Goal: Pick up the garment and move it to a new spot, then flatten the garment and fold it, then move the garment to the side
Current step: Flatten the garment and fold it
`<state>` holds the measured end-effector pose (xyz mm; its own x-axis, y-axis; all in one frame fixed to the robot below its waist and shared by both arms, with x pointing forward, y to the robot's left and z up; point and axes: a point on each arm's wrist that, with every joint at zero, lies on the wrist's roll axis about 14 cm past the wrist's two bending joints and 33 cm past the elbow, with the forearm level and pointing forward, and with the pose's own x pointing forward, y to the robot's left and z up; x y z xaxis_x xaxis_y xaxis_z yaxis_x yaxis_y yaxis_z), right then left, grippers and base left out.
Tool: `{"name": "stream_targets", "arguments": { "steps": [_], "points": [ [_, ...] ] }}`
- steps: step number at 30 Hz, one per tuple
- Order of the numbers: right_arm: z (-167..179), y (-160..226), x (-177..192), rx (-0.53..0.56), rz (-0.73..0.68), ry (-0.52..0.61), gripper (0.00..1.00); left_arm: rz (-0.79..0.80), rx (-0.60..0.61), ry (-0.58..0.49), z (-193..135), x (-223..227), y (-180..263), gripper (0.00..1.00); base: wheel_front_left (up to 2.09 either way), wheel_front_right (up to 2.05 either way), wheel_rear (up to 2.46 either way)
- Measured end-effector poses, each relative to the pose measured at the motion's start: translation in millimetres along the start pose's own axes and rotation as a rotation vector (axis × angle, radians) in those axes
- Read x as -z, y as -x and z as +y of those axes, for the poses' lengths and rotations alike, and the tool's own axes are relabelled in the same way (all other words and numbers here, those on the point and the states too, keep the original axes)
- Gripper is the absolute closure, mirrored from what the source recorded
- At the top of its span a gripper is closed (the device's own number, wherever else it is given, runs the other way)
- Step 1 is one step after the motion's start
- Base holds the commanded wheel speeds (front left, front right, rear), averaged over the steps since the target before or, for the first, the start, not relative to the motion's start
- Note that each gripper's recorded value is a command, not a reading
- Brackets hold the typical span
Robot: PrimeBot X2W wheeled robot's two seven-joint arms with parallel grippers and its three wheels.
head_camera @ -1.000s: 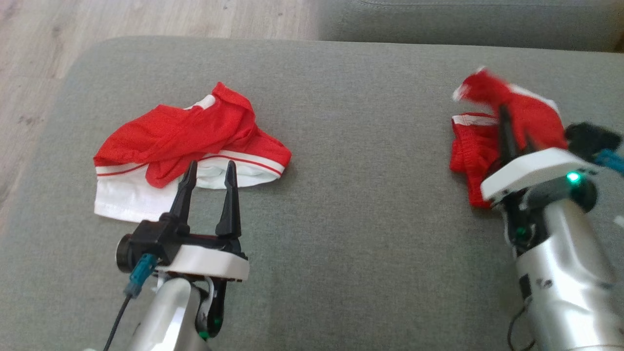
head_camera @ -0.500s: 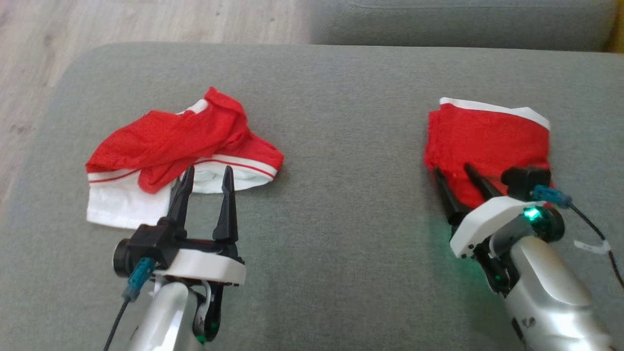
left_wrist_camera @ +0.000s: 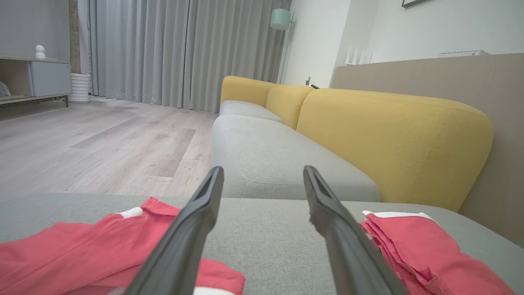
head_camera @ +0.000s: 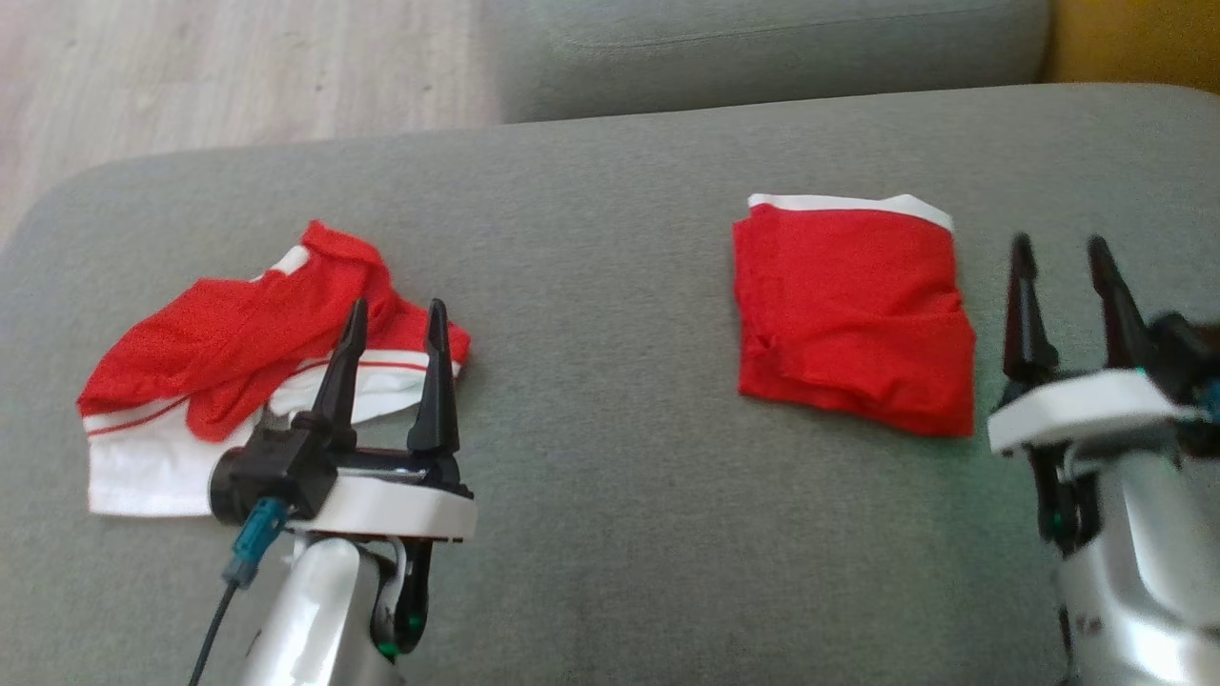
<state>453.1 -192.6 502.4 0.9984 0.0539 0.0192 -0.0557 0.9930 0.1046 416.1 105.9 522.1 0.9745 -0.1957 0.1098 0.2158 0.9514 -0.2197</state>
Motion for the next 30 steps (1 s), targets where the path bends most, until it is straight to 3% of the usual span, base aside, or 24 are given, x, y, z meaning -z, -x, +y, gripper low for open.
{"name": "stream_targets", "arguments": {
  "steps": [8,15,16,17,18,24,30],
  "points": [
    [-32.0,51.5,10.9,0.130,-0.001,0.031,0.00,-0.018,0.035,0.014,-15.8,-3.2,-8.6,0.00,0.00,0.00,0.00],
    [-28.4,48.0,19.7,0.125,0.013,0.011,0.00,0.045,0.016,0.026,-9.3,20.6,-4.7,0.00,0.00,0.00,0.00],
    [-27.5,45.9,21.4,0.122,0.017,0.011,0.08,0.051,0.013,0.027,-7.8,23.0,-5.0,0.00,0.00,0.00,0.00],
    [-26.1,43.1,23.6,0.117,0.022,0.011,0.77,0.058,0.009,0.028,-6.2,25.5,-5.4,0.00,0.00,0.00,0.00],
    [-24.6,38.8,25.2,0.113,0.025,0.010,1.00,0.064,0.007,0.028,-4.8,28.1,-6.4,0.00,0.00,0.00,0.00],
    [-14.0,-12.0,31.8,0.080,0.049,-0.001,1.00,0.081,0.002,0.024,3.5,37.8,-18.2,0.00,0.00,0.00,0.00],
    [0.2,-56.3,71.1,0.043,0.193,0.022,1.00,0.099,-0.037,0.012,22.4,46.5,-23.5,0.00,0.00,0.00,0.00]
  ]
}}
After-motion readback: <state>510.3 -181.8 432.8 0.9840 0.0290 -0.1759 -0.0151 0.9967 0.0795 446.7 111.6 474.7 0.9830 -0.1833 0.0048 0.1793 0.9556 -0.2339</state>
